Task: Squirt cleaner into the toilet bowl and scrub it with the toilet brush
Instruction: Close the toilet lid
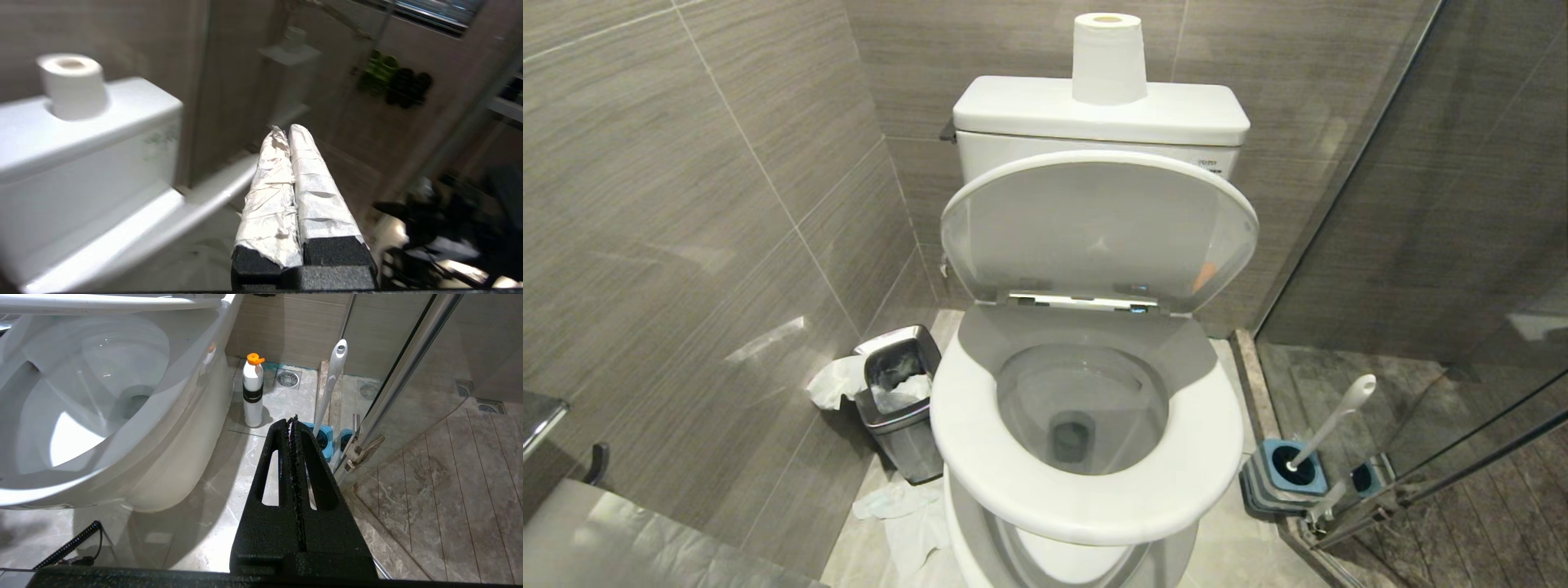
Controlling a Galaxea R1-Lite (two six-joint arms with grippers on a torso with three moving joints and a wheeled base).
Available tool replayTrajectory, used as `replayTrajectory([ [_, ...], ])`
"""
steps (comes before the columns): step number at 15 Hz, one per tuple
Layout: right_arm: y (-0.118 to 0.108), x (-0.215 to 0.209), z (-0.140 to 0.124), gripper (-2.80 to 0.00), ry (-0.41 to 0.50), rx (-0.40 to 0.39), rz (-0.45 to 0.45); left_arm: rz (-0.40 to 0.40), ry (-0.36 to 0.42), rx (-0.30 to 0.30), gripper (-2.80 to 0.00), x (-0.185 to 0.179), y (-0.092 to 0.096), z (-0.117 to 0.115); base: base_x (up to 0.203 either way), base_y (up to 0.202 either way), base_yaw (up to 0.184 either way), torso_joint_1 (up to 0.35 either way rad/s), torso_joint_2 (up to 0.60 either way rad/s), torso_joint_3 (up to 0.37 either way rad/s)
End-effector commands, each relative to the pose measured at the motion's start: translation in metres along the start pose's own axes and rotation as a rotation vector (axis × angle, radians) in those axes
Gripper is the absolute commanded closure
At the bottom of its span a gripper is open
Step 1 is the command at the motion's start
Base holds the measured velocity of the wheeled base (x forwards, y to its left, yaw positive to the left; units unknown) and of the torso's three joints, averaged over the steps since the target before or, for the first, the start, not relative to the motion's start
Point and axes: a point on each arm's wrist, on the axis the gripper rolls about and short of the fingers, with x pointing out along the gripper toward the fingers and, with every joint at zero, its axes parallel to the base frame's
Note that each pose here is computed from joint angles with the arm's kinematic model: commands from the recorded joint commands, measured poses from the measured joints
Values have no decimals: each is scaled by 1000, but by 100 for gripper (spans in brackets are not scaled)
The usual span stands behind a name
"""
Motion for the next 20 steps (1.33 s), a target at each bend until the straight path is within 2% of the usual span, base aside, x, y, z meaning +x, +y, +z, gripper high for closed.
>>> replayTrajectory([
  [1, 0, 0, 0, 0, 1, 0, 1, 168, -47, 49, 0, 20, 26, 6, 0, 0, 0, 0, 0, 0],
  [4, 0, 0, 0, 0, 2, 0, 1, 528, -44, 195, 0, 42, 38, -2, 0, 0, 0, 0, 0, 0],
  [5, 0, 0, 0, 0, 2, 1, 1, 624, -22, 236, 0, 47, 41, -5, 0, 0, 0, 0, 0, 0],
  [6, 0, 0, 0, 0, 1, 0, 1, 665, 32, 248, 0, 53, 46, -13, 0, 0, 0, 0, 0, 0],
  [9, 0, 0, 0, 0, 1, 1, 1, 656, 252, 159, 0, 56, 51, -40, 0, 0, 0, 0, 0, 0],
  [10, 0, 0, 0, 0, 1, 0, 1, 648, 324, 173, 0, 61, 57, -50, 0, 0, 0, 0, 0, 0],
  [12, 0, 0, 0, 0, 1, 0, 1, 649, 407, 254, 0, 67, 64, -60, 0, 0, 0, 0, 0, 0],
  [16, 0, 0, 0, 0, 1, 0, 1, 477, 439, 237, 0, 100, 51, -77, 0, 0, 0, 0, 0, 0],
  [20, 0, 0, 0, 0, 2, 1, 1, 381, 485, 157, 0, 131, 46, -102, 0, 0, 0, 0, 0, 0],
])
